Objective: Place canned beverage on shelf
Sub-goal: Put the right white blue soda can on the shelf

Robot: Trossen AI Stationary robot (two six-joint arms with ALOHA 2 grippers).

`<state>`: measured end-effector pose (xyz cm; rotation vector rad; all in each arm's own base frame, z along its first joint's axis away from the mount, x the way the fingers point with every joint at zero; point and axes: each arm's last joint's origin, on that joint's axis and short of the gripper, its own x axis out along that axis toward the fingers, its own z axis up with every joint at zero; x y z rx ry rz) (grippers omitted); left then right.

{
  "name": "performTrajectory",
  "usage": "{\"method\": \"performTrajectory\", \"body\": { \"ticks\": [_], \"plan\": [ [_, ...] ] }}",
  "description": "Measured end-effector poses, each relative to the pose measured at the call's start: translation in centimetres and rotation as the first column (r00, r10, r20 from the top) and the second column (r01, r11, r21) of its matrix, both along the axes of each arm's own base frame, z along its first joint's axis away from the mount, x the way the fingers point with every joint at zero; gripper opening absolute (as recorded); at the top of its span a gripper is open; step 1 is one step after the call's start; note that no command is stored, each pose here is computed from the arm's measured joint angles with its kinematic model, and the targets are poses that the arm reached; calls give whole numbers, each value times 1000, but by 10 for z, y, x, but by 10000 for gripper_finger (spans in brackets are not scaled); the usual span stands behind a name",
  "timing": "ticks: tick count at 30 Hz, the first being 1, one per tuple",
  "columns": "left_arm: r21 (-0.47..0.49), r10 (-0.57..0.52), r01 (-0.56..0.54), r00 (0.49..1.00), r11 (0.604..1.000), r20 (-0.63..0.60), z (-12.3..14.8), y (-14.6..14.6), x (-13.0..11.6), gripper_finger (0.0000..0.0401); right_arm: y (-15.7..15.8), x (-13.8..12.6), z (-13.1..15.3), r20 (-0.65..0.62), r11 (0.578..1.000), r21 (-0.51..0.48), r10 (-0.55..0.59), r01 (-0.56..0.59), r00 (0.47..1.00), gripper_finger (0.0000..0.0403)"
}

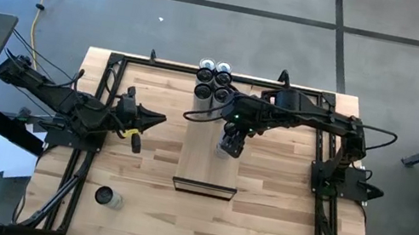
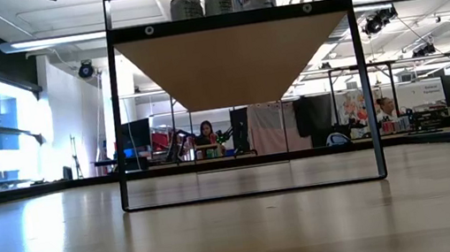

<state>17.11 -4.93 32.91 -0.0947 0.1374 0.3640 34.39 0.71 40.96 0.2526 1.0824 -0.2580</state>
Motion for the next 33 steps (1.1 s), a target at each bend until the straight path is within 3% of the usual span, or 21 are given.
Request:
{"method": "performTrajectory", "body": {
  "ticks": [19,33],
  "plan": [
    [1,0,0,1000,1000,0,0,0,0,0,0,1,0,11,1000,1,-2,2,1000,285],
    [1,0,0,1000,1000,0,0,0,0,0,0,2,1,21,999,-15,43,-42,999,348]
  ]
}}
